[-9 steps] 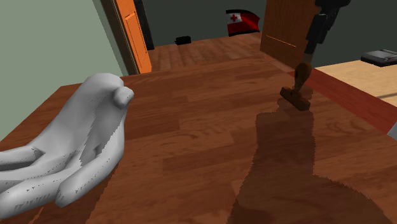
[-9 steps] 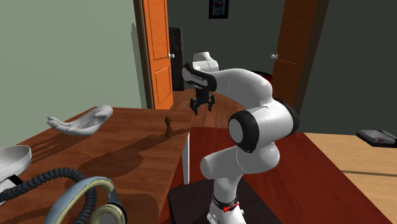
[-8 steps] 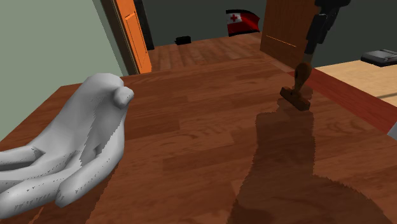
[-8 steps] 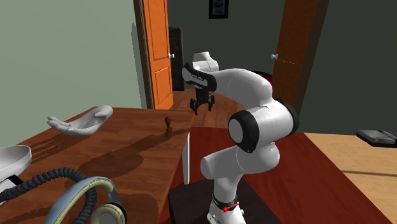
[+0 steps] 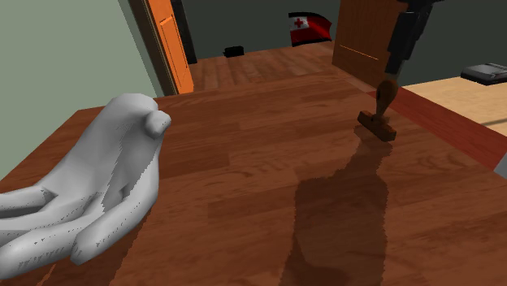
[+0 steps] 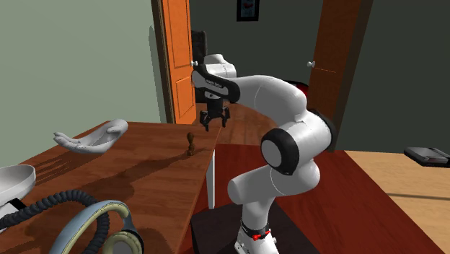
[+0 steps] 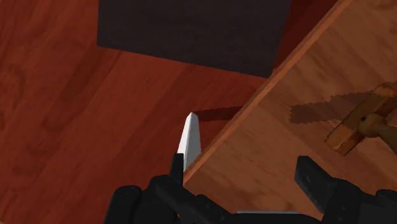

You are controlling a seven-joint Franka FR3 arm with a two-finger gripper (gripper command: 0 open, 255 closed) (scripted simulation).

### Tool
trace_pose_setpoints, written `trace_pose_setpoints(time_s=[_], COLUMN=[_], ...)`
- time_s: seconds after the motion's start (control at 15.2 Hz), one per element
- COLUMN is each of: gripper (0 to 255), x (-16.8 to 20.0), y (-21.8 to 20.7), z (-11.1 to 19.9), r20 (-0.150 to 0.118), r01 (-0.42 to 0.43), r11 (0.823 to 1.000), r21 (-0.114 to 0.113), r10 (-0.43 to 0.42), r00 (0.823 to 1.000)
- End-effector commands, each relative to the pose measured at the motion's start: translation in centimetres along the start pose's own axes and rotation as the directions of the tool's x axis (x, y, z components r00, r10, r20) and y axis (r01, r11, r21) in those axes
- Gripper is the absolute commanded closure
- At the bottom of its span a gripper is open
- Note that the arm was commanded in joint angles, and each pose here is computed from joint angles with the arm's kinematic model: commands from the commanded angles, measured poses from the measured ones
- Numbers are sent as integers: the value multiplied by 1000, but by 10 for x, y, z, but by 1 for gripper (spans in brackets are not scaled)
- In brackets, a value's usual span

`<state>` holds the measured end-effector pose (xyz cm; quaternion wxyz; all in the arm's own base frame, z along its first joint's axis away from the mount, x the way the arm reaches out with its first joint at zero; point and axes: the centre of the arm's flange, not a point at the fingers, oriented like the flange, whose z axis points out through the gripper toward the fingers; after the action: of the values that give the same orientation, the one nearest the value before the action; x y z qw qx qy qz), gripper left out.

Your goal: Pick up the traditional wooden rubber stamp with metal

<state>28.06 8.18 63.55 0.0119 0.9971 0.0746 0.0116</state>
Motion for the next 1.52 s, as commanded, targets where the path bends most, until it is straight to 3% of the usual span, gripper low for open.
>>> trace_pose_setpoints(time_s=[0.0, 0.59, 1.25, 1.32, 1.45], gripper=[0, 0, 0, 255, 255], x=[0, -9, -10, -10, -10], y=[-22, -124, -125, -125, -125], z=[-7, -41, -1, -1, -1], r20=[10, 49, 49, 49, 49], r01=[14, 74, 74, 74, 74], r11=[1000, 994, 994, 994, 994], r21=[16, 84, 84, 84, 84], r10=[-14, -79, -79, -79, -79], r00=[1000, 996, 996, 996, 996])
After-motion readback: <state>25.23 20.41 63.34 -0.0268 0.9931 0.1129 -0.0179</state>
